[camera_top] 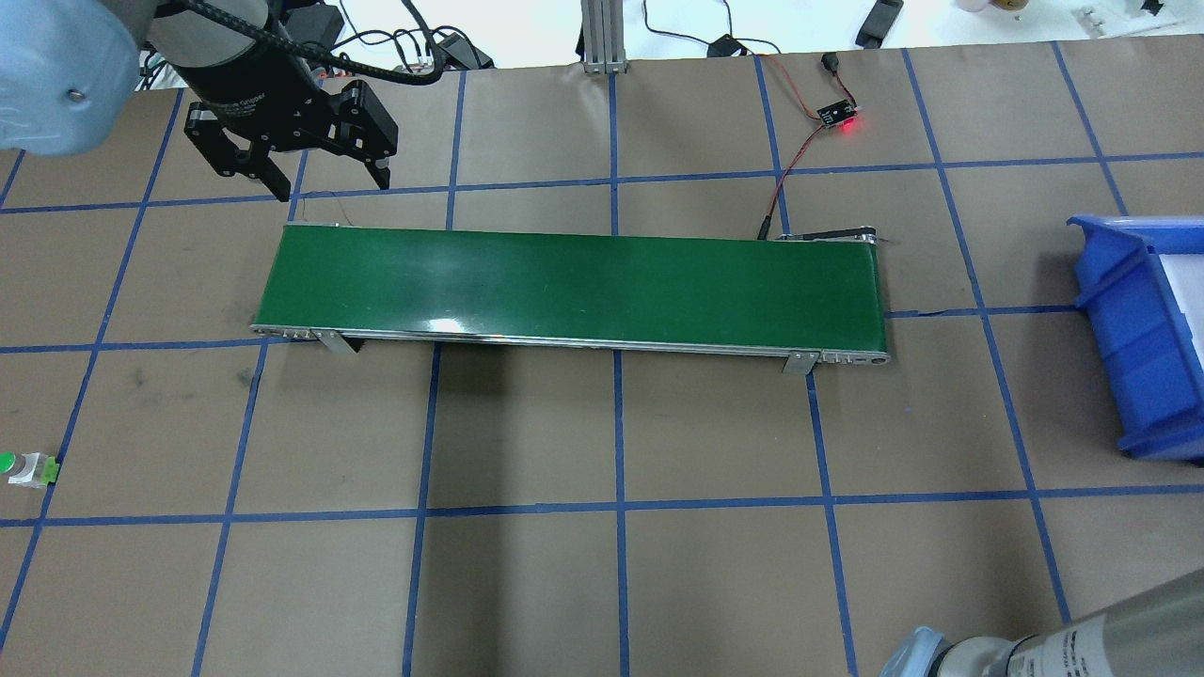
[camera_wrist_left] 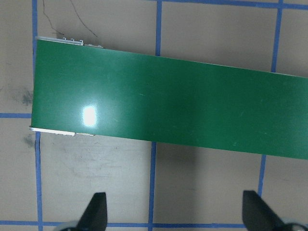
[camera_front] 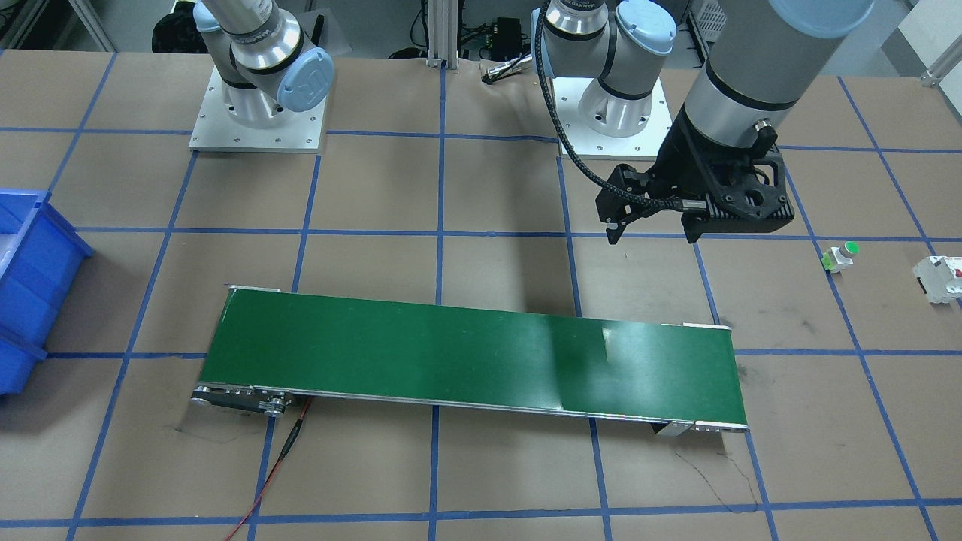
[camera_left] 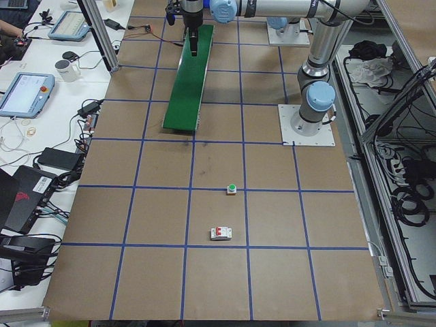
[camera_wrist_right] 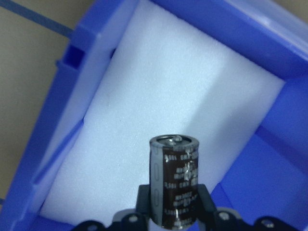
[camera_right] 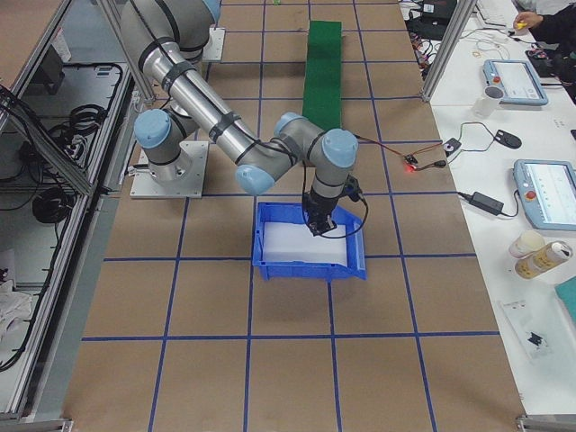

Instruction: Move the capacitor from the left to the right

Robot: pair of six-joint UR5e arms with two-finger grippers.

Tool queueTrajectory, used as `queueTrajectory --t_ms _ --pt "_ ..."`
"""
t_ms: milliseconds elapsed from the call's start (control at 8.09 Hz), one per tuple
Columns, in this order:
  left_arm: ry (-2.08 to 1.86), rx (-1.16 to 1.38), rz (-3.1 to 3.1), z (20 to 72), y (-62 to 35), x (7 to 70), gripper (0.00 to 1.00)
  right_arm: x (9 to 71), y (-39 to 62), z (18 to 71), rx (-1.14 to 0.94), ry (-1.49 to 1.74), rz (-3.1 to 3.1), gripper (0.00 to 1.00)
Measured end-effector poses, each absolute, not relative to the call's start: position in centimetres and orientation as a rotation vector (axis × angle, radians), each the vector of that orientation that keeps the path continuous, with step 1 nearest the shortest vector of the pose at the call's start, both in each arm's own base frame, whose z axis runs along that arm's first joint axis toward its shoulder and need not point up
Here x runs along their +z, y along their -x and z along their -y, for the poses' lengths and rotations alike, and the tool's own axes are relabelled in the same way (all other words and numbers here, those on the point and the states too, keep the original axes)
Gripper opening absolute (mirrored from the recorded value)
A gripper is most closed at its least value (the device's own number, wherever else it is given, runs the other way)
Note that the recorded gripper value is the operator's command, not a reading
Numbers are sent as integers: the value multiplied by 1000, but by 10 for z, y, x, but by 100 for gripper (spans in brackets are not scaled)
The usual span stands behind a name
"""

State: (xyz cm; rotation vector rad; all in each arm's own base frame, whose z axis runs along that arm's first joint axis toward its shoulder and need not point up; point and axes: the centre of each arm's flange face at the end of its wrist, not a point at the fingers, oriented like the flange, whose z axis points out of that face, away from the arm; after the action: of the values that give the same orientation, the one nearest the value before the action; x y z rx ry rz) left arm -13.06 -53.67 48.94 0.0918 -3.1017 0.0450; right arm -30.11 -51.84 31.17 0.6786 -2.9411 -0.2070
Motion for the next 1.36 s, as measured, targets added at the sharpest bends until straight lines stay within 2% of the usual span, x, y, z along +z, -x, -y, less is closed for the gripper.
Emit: queueTrajectory --t_ms 124,371,865,1360 --pt "-92 42 3102 537 131 489 100 286 317 511 -239 -677 2968 100" --pt "-91 40 3102 537 131 488 100 275 323 505 -250 -665 2987 100" --pt "-89 37 3104 536 130 488 100 382 210 507 -225 -658 2996 100" --pt "-90 38 3108 537 130 488 100 470 30 486 -142 -416 3093 100"
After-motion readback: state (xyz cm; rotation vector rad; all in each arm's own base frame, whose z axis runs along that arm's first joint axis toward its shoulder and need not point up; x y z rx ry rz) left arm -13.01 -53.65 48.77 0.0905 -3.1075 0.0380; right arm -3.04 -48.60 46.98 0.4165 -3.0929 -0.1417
